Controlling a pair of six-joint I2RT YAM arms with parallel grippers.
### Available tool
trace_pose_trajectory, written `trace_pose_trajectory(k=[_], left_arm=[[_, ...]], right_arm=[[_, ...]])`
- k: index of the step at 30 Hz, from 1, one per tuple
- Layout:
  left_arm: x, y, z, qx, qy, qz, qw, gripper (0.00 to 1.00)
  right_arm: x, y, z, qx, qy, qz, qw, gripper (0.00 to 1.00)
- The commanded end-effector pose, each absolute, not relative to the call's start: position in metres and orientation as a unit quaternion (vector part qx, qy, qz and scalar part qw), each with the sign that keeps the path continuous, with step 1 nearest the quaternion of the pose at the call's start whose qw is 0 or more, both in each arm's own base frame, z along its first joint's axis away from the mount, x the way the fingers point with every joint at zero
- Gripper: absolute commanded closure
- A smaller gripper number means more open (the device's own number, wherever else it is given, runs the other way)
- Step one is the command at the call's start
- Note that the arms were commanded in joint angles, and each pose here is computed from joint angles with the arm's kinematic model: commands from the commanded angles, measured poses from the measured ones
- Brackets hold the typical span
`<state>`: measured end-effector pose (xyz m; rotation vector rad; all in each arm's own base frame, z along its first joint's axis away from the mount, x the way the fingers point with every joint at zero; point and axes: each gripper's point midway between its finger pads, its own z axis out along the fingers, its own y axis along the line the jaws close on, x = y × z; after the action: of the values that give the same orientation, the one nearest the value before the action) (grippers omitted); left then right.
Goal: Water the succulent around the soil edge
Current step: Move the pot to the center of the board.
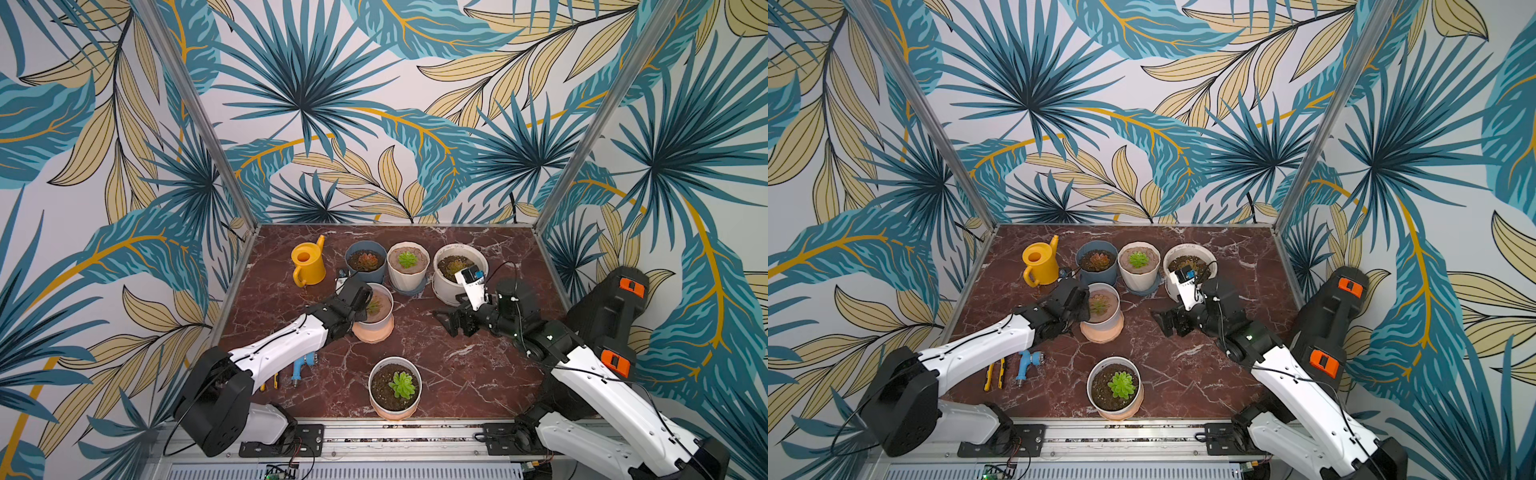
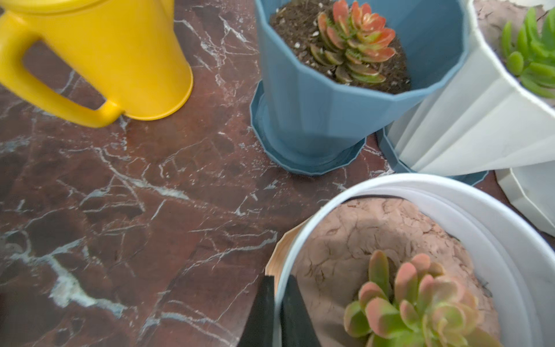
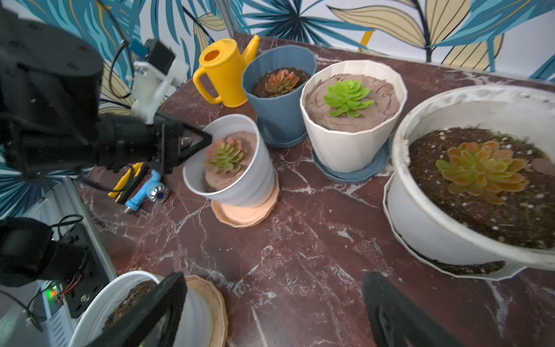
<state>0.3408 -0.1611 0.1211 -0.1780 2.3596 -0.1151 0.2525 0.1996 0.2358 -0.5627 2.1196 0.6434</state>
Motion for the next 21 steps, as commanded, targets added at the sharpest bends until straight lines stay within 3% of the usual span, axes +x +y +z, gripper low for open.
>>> trace_pose_trajectory(k=[1, 5, 9, 11, 14, 21], left_arm=[[0.355, -0.185, 0.134, -0.05, 0.918, -0.071, 0.387, 1.0], [0.357, -0.194, 0.135, -0.042, 0.921, -0.079, 0.379, 1.0], [0.356, -0.192, 0.14, -0.041, 0.921, -0.074, 0.38, 0.74], [0.354, -0.191, 0.144, -0.036, 0.921, -0.074, 0.381, 0.69], [0.35, -0.188, 0.154, -0.03, 0.92, -0.074, 0.385, 0.67], [0.332, -0.169, 0.195, -0.015, 0.906, -0.069, 0.418, 0.63]], right_arm=[[0.231, 0.202, 0.214, -0.221, 0.874, 0.239, 0.361, 0.12], [0.214, 0.212, 0.187, -0.24, 0.896, 0.194, 0.32, 0.21], [0.201, 0.228, 0.173, -0.259, 0.901, 0.184, 0.296, 0.34], [0.192, 0.236, 0.169, -0.276, 0.9, 0.185, 0.282, 0.38], [0.183, 0.245, 0.166, -0.292, 0.899, 0.188, 0.265, 0.48], [0.168, 0.264, 0.155, -0.317, 0.897, 0.197, 0.237, 0.53]])
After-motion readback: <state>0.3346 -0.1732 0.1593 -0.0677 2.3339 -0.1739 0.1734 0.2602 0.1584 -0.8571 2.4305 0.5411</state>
